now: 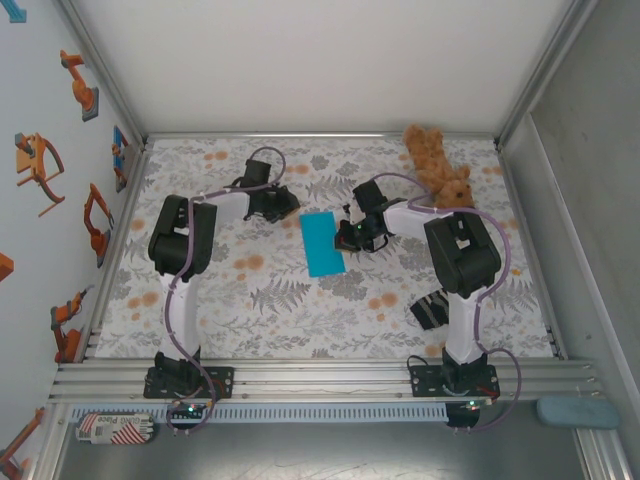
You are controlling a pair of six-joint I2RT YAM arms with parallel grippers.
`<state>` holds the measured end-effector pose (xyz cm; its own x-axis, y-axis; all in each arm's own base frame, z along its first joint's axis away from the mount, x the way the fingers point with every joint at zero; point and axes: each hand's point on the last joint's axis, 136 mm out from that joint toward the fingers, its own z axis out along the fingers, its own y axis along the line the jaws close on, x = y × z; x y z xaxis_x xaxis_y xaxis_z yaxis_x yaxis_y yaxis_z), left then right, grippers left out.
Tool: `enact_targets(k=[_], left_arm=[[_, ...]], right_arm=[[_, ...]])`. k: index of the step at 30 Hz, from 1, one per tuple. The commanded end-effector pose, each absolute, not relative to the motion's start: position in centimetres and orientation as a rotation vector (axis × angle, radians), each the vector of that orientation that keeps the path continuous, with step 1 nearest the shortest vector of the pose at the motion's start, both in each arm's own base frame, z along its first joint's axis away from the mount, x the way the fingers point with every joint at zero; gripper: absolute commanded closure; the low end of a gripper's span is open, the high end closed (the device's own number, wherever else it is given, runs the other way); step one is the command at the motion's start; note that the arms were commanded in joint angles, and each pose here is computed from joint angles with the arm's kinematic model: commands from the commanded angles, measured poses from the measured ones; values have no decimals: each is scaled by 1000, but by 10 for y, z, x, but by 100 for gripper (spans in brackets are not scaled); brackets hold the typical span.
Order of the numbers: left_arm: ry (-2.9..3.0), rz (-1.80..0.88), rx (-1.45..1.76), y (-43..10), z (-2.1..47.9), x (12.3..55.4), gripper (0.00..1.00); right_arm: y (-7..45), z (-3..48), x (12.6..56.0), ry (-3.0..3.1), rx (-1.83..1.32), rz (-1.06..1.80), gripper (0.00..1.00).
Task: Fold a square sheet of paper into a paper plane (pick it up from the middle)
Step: First fold the square sheet of paper in half at the center of the table.
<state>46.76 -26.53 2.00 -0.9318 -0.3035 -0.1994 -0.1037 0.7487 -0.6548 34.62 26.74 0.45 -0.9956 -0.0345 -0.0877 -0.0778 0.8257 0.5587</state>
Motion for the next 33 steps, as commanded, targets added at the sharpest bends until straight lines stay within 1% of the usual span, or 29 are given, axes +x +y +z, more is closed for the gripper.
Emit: enact_targets(k=[1,4,7,9,10,11,14,17,23,26,29,33], left_arm=[[2738,-795,-285,-244,8,462,86],[2699,-802,-258,-243,36,465,86],[2633,-844,-254,-245,72,463,84],[2590,-858,-266,-243,91,458,81],[2571,-857,-280,-240,98,454,77],[2551,-856,-295,-237,104,449,74],[2511,-871,-340,-229,114,434,69],[2492,-899,-359,-229,116,418,64],[2539,-885,-319,-243,106,390,61],[2569,-866,-309,-248,99,380,60],[2582,-928,-294,-262,96,371,61],[2609,-1011,-297,-286,86,355,67]], right_arm=[[161,-89,287,3262,62,138,100],[170,-80,294,3240,79,213,100],[192,-55,309,3185,109,380,100],[210,-27,324,3112,121,522,100],[219,-8,333,3063,118,588,100],[225,11,342,3007,115,638,100],[240,58,363,2869,59,738,100],[253,78,373,2787,-5,827,100],[295,77,379,2748,-150,1048,100],[311,71,384,2745,-198,1086,100],[316,62,392,2758,-193,1070,100],[305,44,400,2795,-139,943,100]])
